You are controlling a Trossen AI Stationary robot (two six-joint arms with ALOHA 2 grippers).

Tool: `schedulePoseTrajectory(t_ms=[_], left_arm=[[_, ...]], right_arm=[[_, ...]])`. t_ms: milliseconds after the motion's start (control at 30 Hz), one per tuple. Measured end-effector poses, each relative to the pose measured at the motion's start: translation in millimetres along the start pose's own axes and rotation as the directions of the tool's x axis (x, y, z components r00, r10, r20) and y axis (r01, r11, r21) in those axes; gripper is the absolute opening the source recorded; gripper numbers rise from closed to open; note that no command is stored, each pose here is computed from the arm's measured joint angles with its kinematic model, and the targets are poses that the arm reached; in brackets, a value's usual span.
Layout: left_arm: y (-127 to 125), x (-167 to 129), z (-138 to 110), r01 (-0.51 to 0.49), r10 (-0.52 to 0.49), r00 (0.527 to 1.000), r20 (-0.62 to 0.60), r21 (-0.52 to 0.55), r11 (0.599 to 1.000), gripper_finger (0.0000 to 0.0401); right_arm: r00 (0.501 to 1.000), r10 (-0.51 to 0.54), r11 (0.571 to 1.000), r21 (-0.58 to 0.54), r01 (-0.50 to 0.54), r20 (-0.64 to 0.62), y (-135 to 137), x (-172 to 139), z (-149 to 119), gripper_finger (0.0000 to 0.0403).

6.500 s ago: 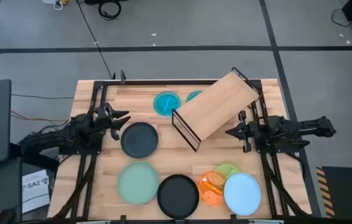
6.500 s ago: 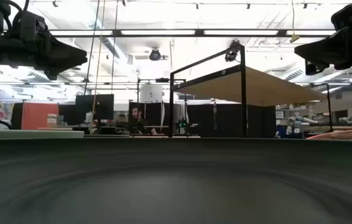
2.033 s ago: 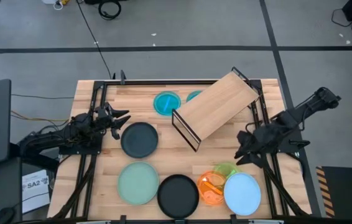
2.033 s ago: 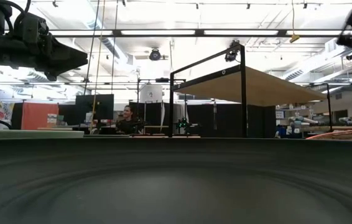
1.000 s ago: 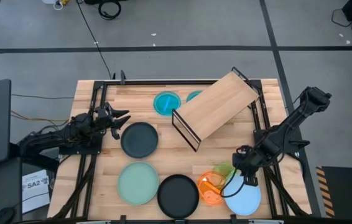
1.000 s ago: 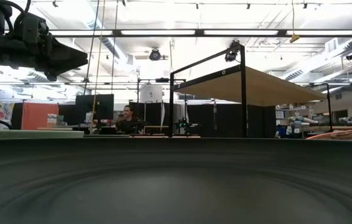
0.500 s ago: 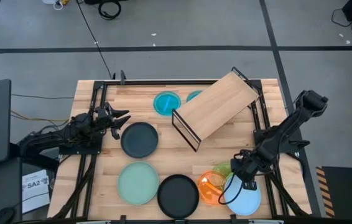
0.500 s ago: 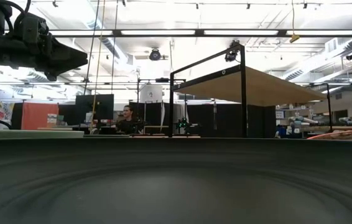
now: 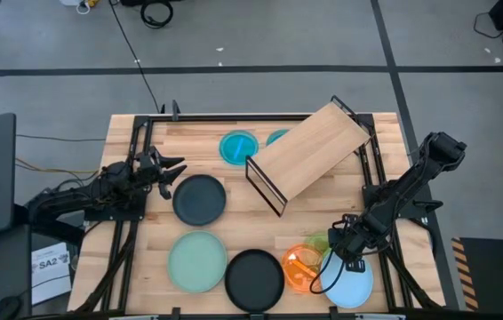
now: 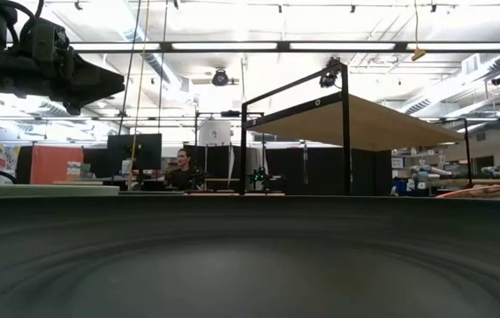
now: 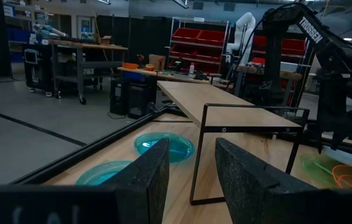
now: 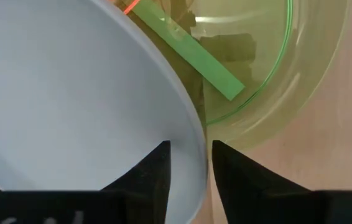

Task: Place and stack plates onto a shelf
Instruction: Put the big light blue plate on the shelf

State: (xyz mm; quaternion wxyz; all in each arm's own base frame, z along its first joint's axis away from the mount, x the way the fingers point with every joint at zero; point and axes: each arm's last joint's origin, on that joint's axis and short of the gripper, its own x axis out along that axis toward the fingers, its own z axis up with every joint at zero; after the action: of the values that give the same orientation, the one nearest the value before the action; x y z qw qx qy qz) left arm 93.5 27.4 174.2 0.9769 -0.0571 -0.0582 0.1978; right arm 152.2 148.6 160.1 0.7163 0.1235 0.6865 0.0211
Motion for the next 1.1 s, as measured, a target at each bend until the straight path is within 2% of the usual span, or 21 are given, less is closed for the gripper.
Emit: schedulePoseTrajectory(t_ms=[500,800,900,1100], left_arm=[[0.0,0.0,0.0,0.000,0.000,1.000,0.000,0.000,1.000,0.0137],[0.0,0.0,0.0,0.000,0.000,1.000,0.000,0.000,1.000,0.0137],[0.0,0.0,0.1,0.000,0.000,1.000,0.000,0.000,1.000,0.0137],[0.0,0.0,0.1,0.000,0.000,1.000,0.000,0.000,1.000,0.0137]], right_arm=[[1.000,0.007,1.000,-0.001,-0.007,-0.008,0.2,-0.2,-0.3,0.0015],[1.000,0.014,1.000,0.000,-0.014,-0.017,0.3,-0.2,-0.6,0.0027],[1.000,0.019,1.000,-0.001,-0.019,-0.019,0.3,-1.0,-0.8,0.0019],[0.997,0.073,0.997,-0.009,-0.073,0.010,-0.4,-13.5,-3.4,0.0014]])
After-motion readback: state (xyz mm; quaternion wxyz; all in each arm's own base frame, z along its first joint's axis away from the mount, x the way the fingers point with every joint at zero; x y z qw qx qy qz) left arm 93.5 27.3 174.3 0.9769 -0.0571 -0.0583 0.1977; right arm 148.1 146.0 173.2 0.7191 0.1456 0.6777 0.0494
